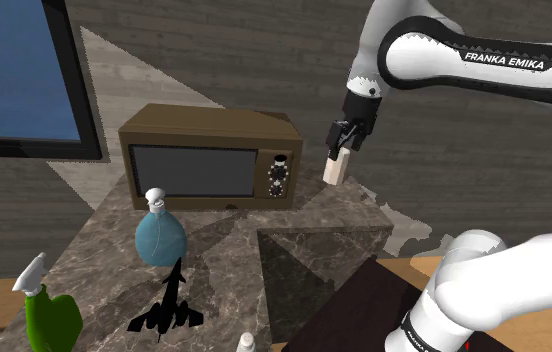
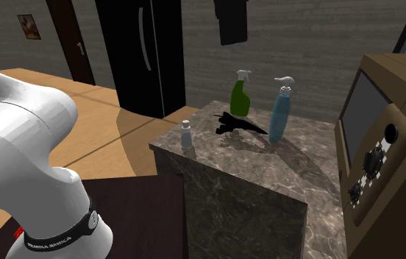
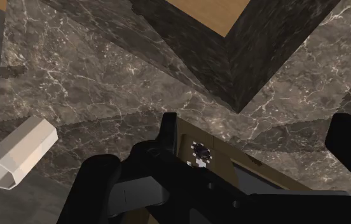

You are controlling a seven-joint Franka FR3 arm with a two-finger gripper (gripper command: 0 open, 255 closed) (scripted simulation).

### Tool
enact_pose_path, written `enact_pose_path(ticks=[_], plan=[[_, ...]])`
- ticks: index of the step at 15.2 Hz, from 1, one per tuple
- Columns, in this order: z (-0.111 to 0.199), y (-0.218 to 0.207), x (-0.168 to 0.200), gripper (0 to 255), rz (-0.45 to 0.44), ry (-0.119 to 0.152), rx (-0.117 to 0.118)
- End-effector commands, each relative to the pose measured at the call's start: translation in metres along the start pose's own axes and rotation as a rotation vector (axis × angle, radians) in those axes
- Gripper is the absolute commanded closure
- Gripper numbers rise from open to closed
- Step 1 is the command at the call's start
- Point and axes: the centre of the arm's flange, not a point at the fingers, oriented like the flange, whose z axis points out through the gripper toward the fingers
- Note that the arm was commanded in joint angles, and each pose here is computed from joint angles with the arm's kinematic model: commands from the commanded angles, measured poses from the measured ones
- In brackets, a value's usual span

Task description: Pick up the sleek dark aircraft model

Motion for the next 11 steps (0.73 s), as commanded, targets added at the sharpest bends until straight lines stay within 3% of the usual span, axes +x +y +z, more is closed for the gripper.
enact_pose_path(ticks=[1, 11], plan=[[0.0, 0.0, 0.0, 0, 0.0, 0.0, 0.0], [0.068, -0.113, 0.023, 0, 0.02, -0.006, -0.018]])
